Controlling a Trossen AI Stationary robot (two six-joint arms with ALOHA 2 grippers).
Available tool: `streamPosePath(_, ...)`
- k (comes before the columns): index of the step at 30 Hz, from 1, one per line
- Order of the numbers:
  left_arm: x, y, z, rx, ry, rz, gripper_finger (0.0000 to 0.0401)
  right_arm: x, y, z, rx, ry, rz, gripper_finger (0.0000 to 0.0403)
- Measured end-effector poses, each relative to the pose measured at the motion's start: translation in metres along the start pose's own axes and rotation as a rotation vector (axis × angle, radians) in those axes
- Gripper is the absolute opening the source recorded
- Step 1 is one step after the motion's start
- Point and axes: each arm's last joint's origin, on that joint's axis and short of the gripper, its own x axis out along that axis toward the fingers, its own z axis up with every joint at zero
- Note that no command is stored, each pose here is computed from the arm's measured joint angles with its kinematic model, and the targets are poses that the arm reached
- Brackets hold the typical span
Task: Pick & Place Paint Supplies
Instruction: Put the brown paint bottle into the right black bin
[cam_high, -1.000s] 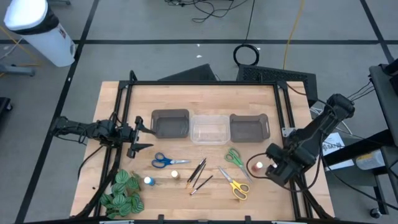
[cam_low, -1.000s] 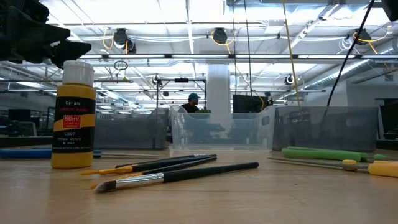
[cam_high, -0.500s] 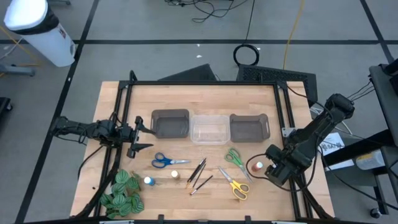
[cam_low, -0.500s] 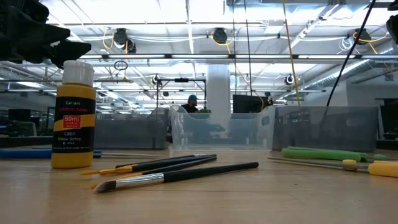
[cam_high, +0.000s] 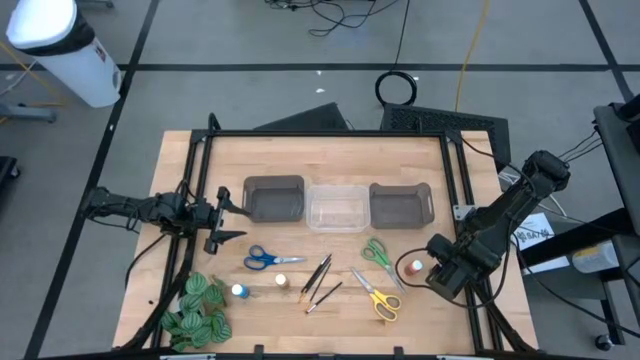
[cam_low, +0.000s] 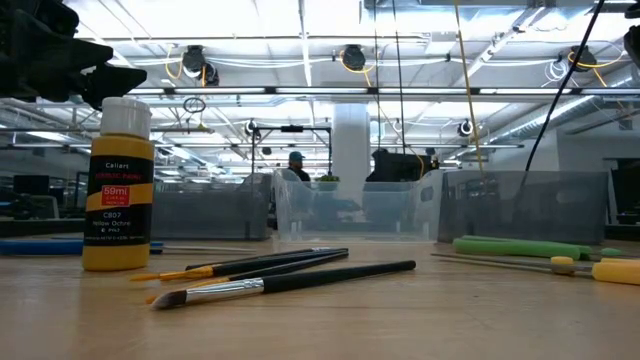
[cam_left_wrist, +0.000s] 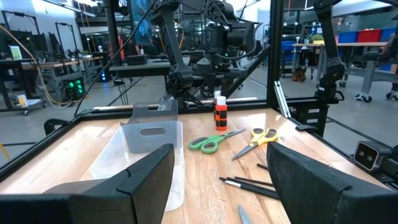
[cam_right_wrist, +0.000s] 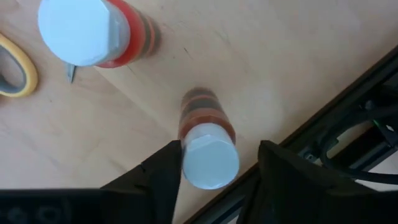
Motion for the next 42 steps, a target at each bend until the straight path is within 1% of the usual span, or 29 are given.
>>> streamPosePath(9, 0.0, 0.0, 0.0, 0.0, 0.0, 0.0, 0.0269, 0.0, 0.0, 0.0, -0.015, 0.001, -0.002, 0.0121)
streamPosePath(11, 0.0, 0.0, 0.0, 0.0, 0.0, 0.0, 0.0269, -0.001, -0.002, -0.001, -0.018, 0.02, -0.004, 0.0109)
streamPosePath(13, 0.0, 0.0, 0.0, 0.0, 0.0, 0.0, 0.0269, -0.004, -0.006, -0.001, -0.017, 0.051, -0.001, 0.0108)
streamPosePath(16, 0.0, 0.0, 0.0, 0.0, 0.0, 0.0, 0.0269, -0.016, -0.012, -0.001, -0.005, 0.054, 0.006, 0.0108)
streamPosePath(20, 0.0, 0.0, 0.0, 0.0, 0.0, 0.0, 0.0269, -0.034, -0.026, 0.0, 0.02, 0.034, -0.038, 0.0109)
streamPosePath(24, 0.0, 0.0, 0.0, 0.0, 0.0, 0.0, 0.0269, -0.051, -0.036, 0.002, 0.033, -0.045, -0.052, 0.0115)
streamPosePath(28, 0.0, 0.0, 0.0, 0.0, 0.0, 0.0, 0.0269, -0.061, -0.039, 0.005, 0.024, -0.146, 0.0, 0.0109)
streamPosePath(32, 0.0, 0.0, 0.0, 0.0, 0.0, 0.0, 0.0269, -0.065, -0.039, 0.008, 0.003, -0.244, 0.021, 0.011)
streamPosePath(38, 0.0, 0.0, 0.0, 0.0, 0.0, 0.0, 0.0269, -0.067, -0.039, 0.014, -0.02, -0.336, 0.018, 0.0117)
streamPosePath(42, 0.0, 0.0, 0.0, 0.0, 0.0, 0.0, 0.0269, -0.067, -0.04, 0.019, -0.041, -0.345, 0.005, 0.0109)
